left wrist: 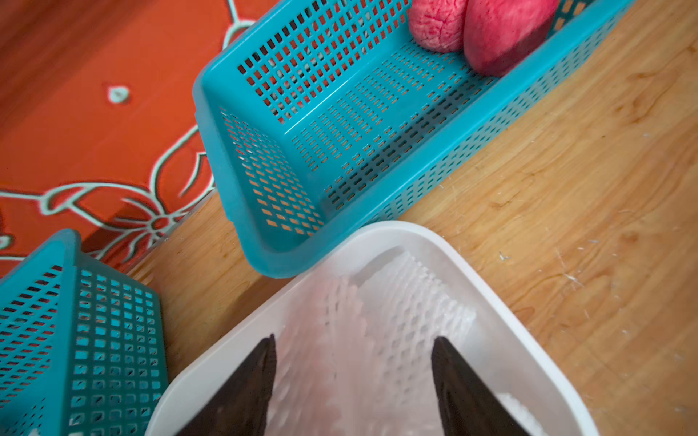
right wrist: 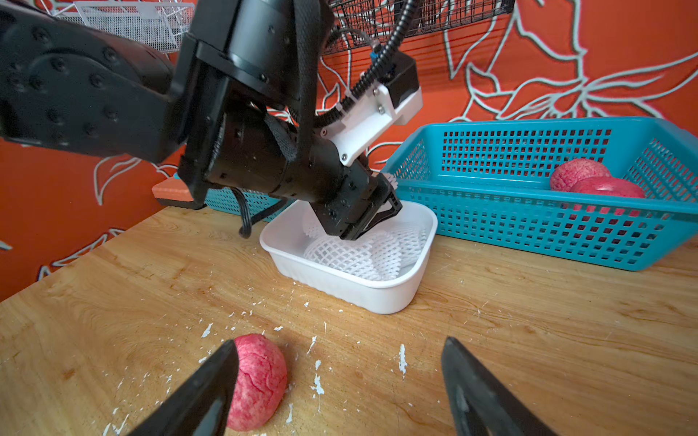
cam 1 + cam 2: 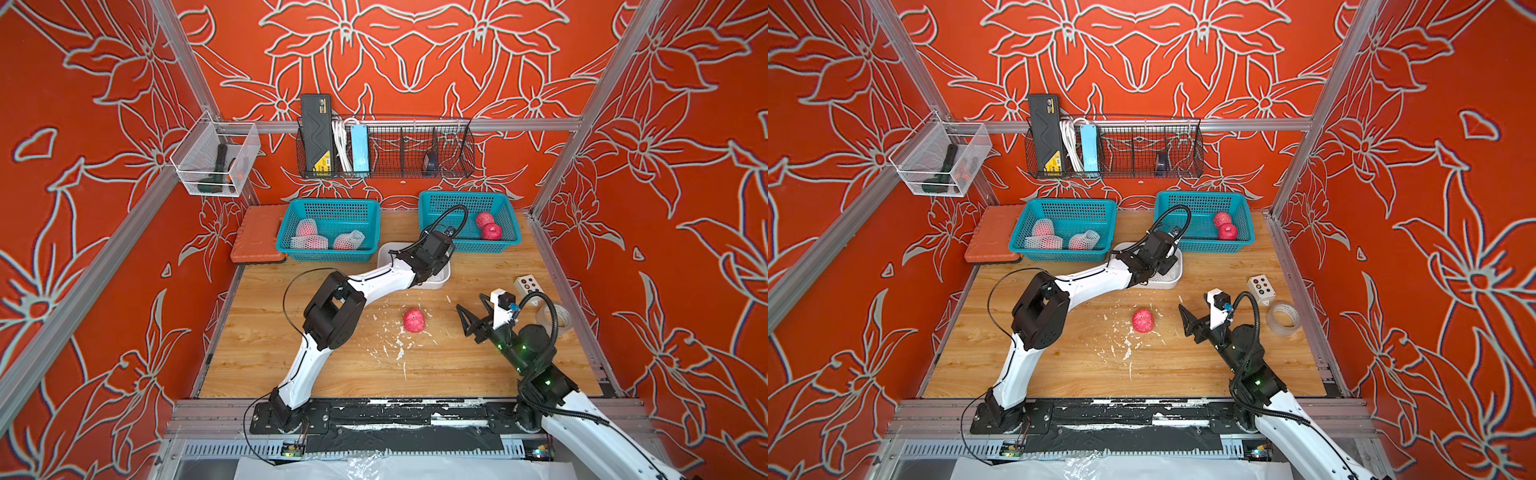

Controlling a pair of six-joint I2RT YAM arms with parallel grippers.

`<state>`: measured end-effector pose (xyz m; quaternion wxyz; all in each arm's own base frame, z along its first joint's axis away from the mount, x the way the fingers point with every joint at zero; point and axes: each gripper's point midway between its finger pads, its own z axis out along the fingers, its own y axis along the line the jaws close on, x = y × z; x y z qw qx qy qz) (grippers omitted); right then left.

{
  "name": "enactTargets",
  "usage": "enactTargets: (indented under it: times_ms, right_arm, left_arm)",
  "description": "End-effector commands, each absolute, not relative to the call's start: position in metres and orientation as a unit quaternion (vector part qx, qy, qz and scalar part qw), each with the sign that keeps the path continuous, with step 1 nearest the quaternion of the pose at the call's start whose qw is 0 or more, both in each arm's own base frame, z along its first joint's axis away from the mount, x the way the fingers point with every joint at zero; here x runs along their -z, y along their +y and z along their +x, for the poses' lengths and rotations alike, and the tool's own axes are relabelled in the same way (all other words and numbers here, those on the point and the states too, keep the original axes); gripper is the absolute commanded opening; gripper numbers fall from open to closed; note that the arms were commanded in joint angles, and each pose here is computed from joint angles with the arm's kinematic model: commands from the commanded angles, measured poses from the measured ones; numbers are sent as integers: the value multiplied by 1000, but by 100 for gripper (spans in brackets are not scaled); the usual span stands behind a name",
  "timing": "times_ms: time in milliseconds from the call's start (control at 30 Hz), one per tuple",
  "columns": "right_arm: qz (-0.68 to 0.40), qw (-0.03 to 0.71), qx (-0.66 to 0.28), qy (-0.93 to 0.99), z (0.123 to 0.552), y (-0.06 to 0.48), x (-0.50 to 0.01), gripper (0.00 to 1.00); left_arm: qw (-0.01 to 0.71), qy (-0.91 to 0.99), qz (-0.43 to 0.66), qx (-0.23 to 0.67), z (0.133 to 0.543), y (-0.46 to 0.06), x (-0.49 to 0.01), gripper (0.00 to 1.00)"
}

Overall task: Remove foam nets from apples
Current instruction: Place the foam net into the storage box, then pick up the apple from the center of the board.

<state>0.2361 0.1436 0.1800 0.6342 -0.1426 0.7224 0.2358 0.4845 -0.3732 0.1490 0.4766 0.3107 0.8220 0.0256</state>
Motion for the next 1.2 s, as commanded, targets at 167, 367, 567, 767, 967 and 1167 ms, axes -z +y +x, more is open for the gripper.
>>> enactTargets:
  times_ms: [167,367,567,767,967,1167]
  right_arm:
    - [-137,636,-235,722,237,143,-180,84]
    - [-147,630,-239,724,237,147,-177,85]
    - [-225,546,-284,755,236,187,-163,87]
    - [-280,429,-292,808,235,228,-126,88]
    - [-326,374,-280,822,229,254,-105,90]
    - [-363,349,-223,835,236,270,-84,96]
  left_arm:
    - [532,790,301,48,447,-361,-242,79]
    - [557,773,271,139,393,-334,-262,80]
    - [595,731,219,252,311,-274,-253,93]
    - [566,740,205,300,245,-225,-199,97]
    - [526,746,198,357,205,-211,-160,97]
    - [511,755,211,353,196,-209,-143,97]
